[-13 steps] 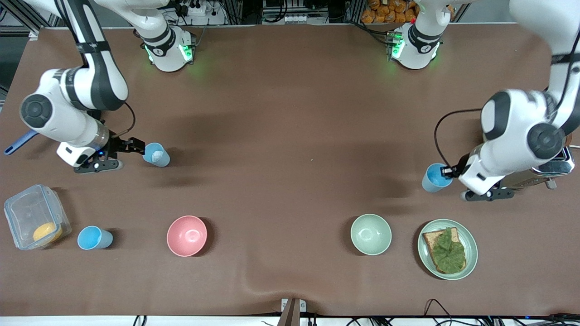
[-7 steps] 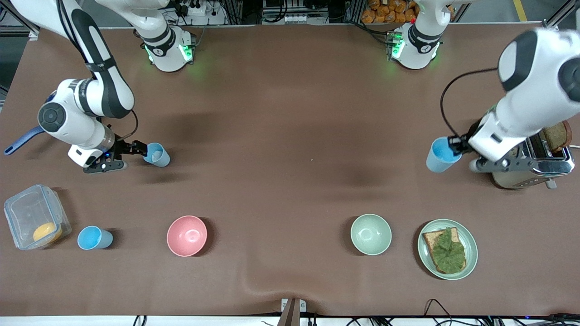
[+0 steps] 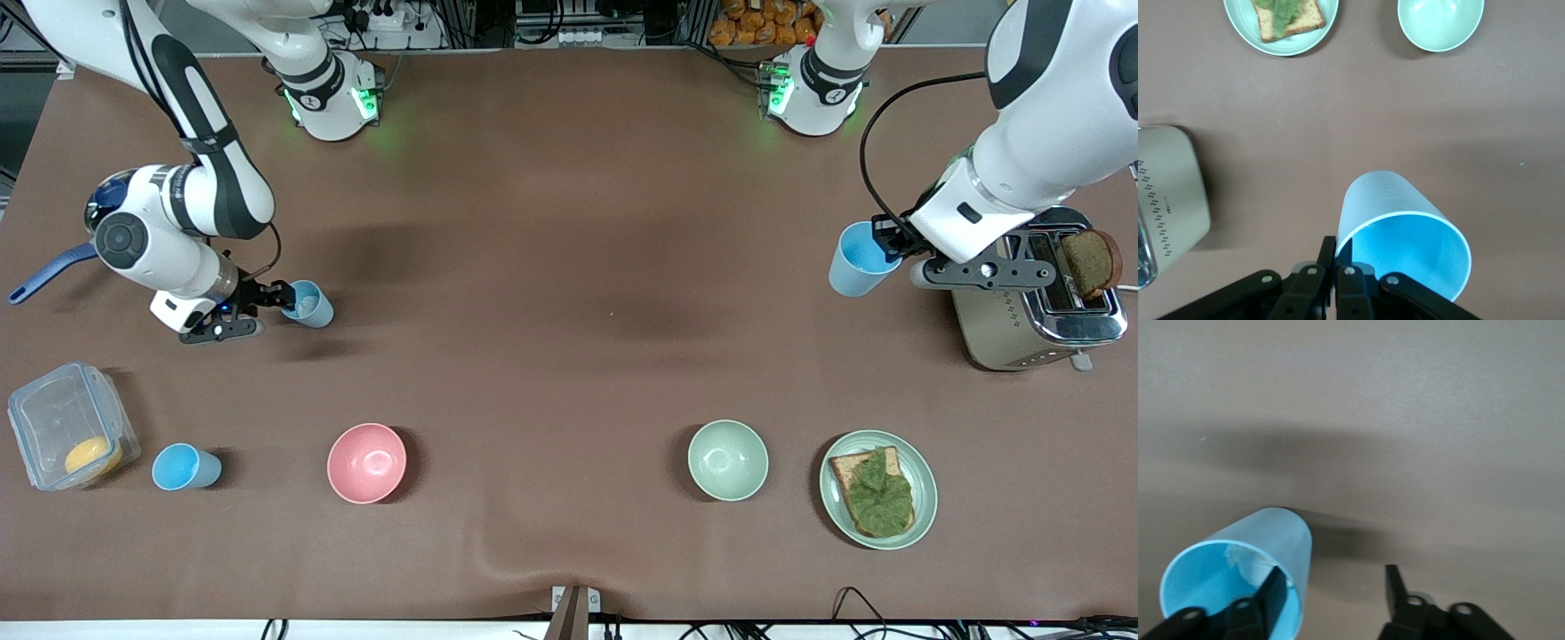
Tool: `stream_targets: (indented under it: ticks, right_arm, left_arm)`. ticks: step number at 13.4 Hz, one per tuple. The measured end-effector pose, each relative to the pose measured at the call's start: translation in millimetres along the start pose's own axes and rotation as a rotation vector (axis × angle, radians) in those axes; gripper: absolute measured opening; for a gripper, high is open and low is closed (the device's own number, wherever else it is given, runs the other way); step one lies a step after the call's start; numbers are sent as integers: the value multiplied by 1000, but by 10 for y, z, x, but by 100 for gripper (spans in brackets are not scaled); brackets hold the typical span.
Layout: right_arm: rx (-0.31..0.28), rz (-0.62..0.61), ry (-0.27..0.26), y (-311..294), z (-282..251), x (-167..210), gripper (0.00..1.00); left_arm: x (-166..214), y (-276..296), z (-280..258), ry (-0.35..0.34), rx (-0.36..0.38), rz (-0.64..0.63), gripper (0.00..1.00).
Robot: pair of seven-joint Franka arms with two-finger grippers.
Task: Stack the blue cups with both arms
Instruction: 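Lift the cup with the left gripper while the right gripper grasps its cup, then place the cup mid-table with the right gripper while the left gripper follows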
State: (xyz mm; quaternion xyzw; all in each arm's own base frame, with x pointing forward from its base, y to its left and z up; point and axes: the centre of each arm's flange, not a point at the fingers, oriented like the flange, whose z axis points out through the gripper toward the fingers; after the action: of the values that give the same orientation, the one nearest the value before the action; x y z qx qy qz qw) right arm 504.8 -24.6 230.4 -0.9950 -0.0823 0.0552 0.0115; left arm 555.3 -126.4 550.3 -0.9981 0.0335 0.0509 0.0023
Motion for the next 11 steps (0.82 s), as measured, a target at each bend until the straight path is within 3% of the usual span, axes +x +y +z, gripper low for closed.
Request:
stream_targets:
  ticks: [4,5,8,11]
  right_arm:
    - [27,-7,0,-236,1,48,10]
    - [29,-6,2,-243,-20,65,3]
    - [50,-18,-24,-338,-319,240,3]
    - [63,-48,19,-824,-810,562,3]
  left_arm:
    - [84,1,4,0,-28,-3,4]
    - [91,-22,-14,4,-29,-8,4]
    - [100,-63,-30,7,-31,-14,4]
    - [104,-72,-26,6,-31,-15,4]
